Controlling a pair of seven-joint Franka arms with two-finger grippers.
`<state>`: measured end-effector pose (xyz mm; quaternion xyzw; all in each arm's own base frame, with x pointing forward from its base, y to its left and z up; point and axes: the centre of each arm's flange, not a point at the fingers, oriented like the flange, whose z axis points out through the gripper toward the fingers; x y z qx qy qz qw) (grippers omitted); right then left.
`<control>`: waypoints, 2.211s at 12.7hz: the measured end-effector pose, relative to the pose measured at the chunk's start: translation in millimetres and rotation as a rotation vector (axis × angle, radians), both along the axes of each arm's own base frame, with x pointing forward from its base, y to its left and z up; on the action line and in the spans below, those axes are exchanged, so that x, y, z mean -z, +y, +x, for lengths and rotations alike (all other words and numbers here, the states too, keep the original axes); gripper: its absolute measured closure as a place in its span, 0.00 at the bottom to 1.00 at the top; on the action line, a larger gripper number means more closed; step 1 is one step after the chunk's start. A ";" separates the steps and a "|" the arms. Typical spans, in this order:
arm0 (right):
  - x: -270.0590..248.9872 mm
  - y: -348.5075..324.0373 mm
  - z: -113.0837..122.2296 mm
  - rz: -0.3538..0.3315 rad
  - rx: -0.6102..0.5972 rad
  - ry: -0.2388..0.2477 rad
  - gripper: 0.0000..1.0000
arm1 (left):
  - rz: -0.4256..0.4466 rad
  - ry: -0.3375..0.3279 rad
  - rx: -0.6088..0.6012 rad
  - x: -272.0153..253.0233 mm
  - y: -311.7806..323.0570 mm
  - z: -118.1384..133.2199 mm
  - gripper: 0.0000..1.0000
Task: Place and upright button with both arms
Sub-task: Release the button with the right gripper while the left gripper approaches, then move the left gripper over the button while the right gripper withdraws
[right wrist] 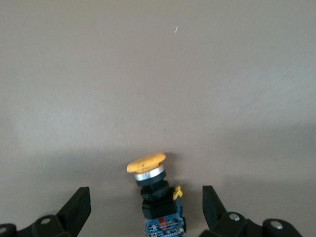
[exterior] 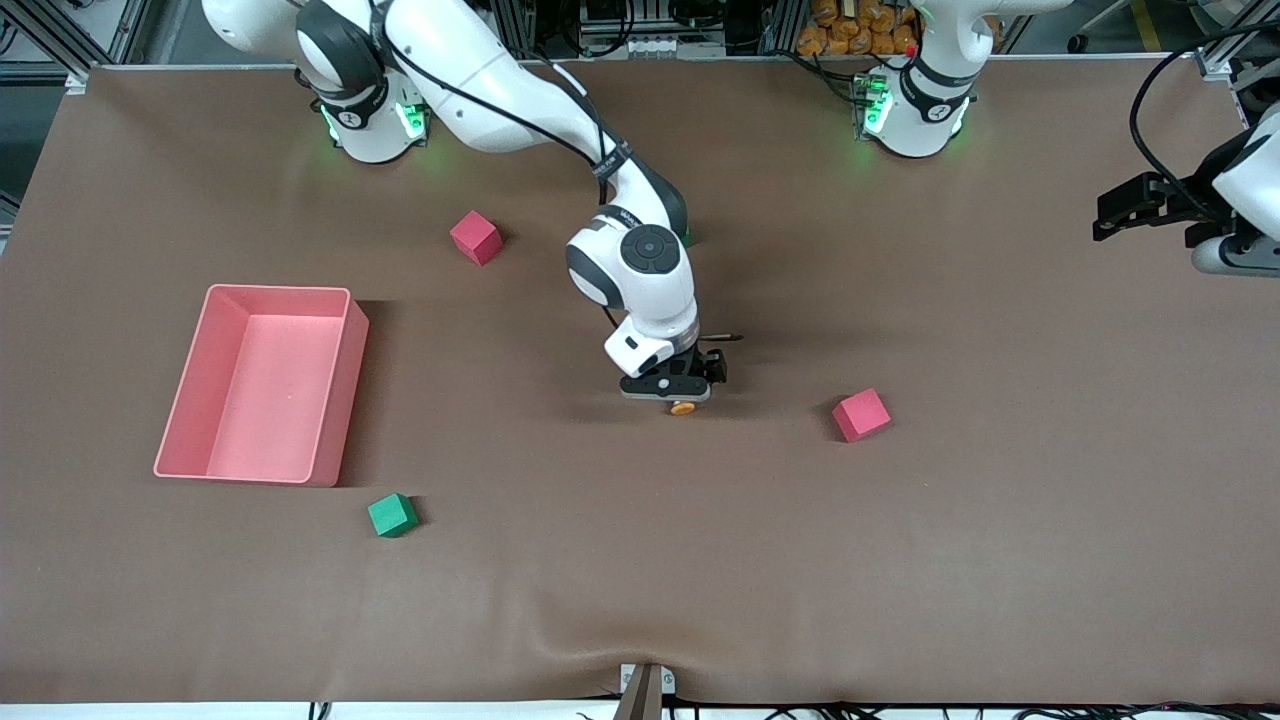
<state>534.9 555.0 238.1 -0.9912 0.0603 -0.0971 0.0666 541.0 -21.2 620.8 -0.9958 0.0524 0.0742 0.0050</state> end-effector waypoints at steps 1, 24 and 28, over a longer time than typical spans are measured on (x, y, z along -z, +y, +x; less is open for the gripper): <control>-19.2 -9.4 8.2 -0.021 0.018 0.007 0.00 | 0.000 0.005 0.008 2.5 -4.2 1.1 0.00; -177.9 -609.7 40.9 -0.132 -0.186 0.627 0.00 | 0.011 0.091 -0.193 237.0 -352.4 34.3 0.00; -212.6 -612.4 11.7 -0.127 -0.186 0.532 0.00 | 0.006 0.044 -0.304 276.9 -396.4 29.7 0.00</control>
